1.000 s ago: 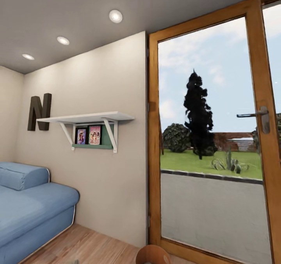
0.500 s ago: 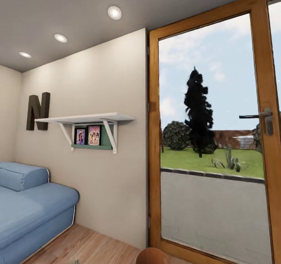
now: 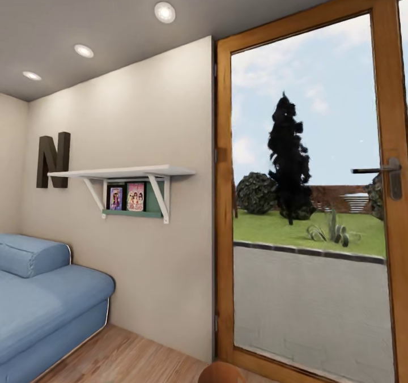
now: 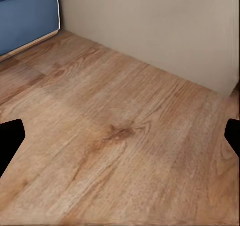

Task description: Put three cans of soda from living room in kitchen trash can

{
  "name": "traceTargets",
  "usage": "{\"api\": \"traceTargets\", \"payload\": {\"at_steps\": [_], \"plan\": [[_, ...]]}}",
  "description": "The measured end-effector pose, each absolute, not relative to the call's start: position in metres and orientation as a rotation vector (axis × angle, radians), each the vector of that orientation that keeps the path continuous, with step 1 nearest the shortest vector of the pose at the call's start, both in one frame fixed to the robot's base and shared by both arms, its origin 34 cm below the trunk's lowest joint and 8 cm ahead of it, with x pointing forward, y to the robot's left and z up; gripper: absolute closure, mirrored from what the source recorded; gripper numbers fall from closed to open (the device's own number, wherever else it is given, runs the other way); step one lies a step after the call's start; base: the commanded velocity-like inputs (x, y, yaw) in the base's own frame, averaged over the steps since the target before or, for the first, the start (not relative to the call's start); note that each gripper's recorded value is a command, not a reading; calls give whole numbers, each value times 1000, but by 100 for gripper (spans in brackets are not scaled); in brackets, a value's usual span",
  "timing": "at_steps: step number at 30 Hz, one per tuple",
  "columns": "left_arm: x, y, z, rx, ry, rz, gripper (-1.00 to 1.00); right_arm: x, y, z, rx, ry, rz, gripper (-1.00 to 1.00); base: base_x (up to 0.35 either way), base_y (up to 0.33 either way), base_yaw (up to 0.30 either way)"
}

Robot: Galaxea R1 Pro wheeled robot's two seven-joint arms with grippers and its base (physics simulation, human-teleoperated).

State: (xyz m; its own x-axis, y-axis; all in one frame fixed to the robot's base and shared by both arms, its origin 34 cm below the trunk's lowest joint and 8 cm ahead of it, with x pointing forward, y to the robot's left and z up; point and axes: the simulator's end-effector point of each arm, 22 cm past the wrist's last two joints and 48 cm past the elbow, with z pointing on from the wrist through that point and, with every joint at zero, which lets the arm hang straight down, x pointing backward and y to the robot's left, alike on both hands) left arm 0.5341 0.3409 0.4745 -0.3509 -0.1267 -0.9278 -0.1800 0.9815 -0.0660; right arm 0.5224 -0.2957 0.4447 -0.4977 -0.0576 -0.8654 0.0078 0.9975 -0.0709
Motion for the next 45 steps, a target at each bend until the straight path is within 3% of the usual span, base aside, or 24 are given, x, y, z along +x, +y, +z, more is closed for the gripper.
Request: {"api": "traceTargets", "payload": {"at_steps": [21, 32, 45], "plan": [[436, 356, 441, -140, 1921, 131, -100, 468, -317, 429, -44, 2121, -103, -100, 0, 0, 0], [342, 334, 412, 0, 1987, 110, -100, 420, -315, 419, -71, 2132, -97, -100, 0, 0, 0], [295, 315, 424, 87, 1995, 68, -100, 368, -312, 416, -86, 2161, -89, -100, 0, 0, 0]]}}
